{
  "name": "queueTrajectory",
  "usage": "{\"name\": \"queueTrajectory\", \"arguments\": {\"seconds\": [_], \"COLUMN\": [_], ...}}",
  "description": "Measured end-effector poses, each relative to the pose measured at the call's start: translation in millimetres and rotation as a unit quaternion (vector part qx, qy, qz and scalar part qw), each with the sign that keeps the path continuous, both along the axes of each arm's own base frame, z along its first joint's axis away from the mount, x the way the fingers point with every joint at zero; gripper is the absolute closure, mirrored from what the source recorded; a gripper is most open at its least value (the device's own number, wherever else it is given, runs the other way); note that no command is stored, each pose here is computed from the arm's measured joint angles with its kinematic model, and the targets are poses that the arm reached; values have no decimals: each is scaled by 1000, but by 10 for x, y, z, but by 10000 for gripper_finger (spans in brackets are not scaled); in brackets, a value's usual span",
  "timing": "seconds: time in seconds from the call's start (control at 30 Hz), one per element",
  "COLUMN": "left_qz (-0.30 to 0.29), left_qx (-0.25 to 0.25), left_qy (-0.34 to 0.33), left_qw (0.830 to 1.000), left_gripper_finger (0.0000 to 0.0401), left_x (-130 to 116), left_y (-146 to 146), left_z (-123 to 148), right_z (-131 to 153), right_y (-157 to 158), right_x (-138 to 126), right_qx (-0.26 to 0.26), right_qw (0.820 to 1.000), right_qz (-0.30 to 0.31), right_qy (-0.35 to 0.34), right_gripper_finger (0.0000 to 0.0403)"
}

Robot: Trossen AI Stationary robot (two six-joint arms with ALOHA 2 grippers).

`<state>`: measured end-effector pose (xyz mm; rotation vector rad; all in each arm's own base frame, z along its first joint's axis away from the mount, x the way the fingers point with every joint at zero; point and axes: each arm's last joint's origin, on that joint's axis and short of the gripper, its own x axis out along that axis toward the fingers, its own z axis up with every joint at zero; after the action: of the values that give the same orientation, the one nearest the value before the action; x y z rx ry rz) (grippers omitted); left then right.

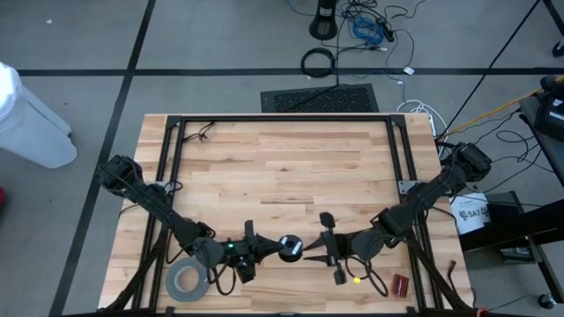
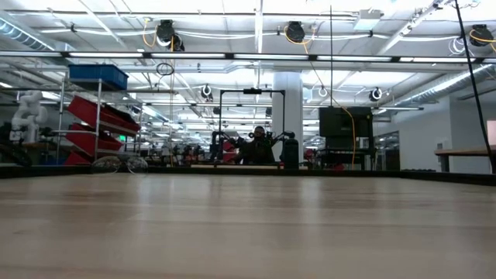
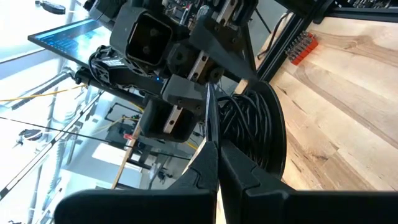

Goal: Coil cords
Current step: Uncoil the black wire from the spool

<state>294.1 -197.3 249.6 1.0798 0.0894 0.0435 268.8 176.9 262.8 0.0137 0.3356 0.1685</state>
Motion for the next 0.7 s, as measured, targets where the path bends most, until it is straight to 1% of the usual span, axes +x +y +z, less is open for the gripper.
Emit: {"name": "queueTrajectory", "arguments": {"seconds": [0.27,0.47,0.6,0.7], "left_qz": [-4,-3,5,19], "left_qx": [1,1,2,-1], "left_qy": [2,2,3,3], "left_qw": [1000,1000,1000,1000], "left_gripper_finger": [400,400,400,400], "left_x": [0,1,2,0], "left_y": [-5,-5,1,7], "left_z": [-2,-3,-5,-6], "right_z": [-51,-44,-45,-41], "right_y": [-1,-19,-25,-28], "right_x": [63,90,95,96], "right_qx": [6,14,22,27], "right_qw": [1000,1000,1000,1000], "right_qz": [17,15,11,7], "right_qy": [3,-3,-2,-2], "right_gripper_finger": [349,372,398,400]}}
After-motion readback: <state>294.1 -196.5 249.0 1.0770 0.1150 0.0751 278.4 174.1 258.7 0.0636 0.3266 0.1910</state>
